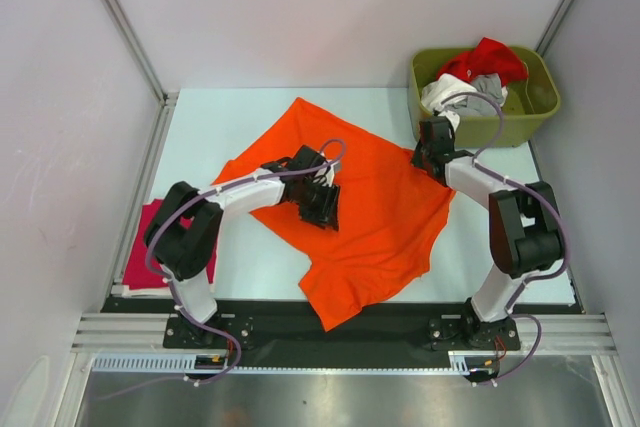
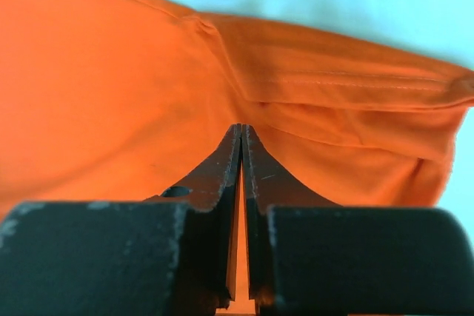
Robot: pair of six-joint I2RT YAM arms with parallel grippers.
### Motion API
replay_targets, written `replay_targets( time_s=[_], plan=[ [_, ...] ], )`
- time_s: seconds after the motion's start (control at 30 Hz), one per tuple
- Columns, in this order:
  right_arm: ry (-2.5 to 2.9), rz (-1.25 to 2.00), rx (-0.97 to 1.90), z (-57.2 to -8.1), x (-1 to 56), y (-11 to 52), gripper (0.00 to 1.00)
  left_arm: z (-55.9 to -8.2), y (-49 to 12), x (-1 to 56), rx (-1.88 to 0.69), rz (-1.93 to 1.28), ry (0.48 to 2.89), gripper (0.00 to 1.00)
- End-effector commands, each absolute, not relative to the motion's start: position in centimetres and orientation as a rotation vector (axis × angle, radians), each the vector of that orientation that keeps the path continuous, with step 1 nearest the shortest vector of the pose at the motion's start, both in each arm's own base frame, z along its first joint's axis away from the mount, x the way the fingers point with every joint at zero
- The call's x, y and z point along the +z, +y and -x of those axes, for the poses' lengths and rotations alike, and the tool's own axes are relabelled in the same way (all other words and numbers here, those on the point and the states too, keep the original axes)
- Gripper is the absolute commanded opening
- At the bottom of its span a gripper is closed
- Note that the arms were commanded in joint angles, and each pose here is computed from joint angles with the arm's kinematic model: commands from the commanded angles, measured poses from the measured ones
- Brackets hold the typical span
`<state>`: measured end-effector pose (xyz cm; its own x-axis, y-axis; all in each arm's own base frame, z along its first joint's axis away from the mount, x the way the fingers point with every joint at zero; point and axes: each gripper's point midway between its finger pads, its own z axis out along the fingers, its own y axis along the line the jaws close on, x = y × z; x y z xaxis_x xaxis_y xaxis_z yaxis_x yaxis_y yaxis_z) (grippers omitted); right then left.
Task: Fold and stack the t-shirts
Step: Flatten the tshirt out
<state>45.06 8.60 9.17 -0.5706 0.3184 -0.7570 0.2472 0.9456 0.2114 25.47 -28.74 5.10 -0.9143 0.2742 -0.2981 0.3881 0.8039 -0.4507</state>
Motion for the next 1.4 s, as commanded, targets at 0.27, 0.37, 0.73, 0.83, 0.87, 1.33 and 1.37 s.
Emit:
replay_targets(
  time_s=[0.27,0.37,0.73,0.83,0.87,1.33,1.37],
  plan=[
    [2.297,-0.568,-0.026,-38.5,11.3,4.6,0.09,-28.7,-30.0,7.8,-0.848,-0.511,2.668,0.48],
    [2.339,-0.685,0.065,-36.8,10.7,1.9,0.2,-28.9,-30.8,7.8,-0.901,-0.505,2.679,0.48],
    [2.363,-0.765,0.326,-37.9,7.8,-2.2,0.23,-29.1,-30.7,6.8,-0.923,-0.45,2.72,0.46],
    [2.4,-0.758,0.329,-38.7,6.0,-2.4,0.26,-29.0,-30.7,6.9,-0.93,-0.442,2.723,0.46],
    [2.401,-0.756,0.332,-38.7,5.8,-2.4,0.29,-29.0,-30.7,6.9,-0.933,-0.442,2.721,0.46],
    [2.375,-0.744,0.325,-40.0,4.7,-3.2,0.37,-29.5,-29.6,6.4,-0.949,-0.391,2.749,0.39],
    [2.379,-0.746,0.325,-40.2,4.3,-3.2,0.37,-29.5,-29.9,6.6,-0.958,-0.402,2.743,0.39]
  ],
)
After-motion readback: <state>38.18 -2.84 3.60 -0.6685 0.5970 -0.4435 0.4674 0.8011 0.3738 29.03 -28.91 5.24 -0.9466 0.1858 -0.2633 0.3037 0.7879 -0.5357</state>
